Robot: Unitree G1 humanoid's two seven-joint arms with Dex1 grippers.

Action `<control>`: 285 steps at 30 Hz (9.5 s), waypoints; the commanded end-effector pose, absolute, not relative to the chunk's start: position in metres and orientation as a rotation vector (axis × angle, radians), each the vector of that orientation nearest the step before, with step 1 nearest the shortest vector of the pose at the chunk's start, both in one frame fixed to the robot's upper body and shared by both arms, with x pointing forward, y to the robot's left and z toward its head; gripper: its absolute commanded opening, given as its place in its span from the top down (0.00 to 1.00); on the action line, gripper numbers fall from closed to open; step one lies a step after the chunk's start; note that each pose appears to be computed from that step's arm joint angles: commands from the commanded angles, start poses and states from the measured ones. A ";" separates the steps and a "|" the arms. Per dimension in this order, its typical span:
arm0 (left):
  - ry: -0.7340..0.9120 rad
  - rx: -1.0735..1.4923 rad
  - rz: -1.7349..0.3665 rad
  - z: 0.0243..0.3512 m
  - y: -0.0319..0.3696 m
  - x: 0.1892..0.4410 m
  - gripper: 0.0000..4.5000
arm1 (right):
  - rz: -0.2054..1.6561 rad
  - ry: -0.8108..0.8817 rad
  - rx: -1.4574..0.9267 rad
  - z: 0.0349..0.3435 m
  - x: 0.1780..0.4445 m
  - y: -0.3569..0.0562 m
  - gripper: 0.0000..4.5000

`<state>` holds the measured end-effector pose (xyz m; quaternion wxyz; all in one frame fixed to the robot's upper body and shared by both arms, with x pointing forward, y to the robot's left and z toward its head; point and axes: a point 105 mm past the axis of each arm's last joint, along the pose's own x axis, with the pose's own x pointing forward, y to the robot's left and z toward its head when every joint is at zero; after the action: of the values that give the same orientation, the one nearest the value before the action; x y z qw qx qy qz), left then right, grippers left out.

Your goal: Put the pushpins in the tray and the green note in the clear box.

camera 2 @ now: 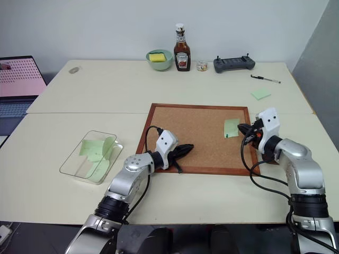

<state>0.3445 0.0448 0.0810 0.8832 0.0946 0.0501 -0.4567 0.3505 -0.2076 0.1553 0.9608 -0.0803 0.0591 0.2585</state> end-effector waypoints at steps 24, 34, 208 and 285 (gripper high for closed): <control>0.163 0.202 -0.999 0.064 0.038 0.340 1.00 | 0.387 0.407 -0.567 0.135 0.295 -0.302 0.86; 0.163 0.201 -0.992 0.064 0.040 0.341 1.00 | 0.353 0.372 -0.521 0.147 0.302 -0.304 0.43; -0.044 0.313 -1.089 0.153 0.062 0.315 0.23 | 0.658 0.119 -0.399 0.122 0.381 -0.184 0.48; -0.238 0.658 -1.360 0.114 0.027 0.346 0.58 | 1.160 0.090 -0.268 0.159 0.305 -0.085 1.00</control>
<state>0.3463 0.0296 0.1067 0.7292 0.2905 -0.0891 -0.6131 0.3077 -0.0913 0.1402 0.8311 -0.1216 0.0778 0.5371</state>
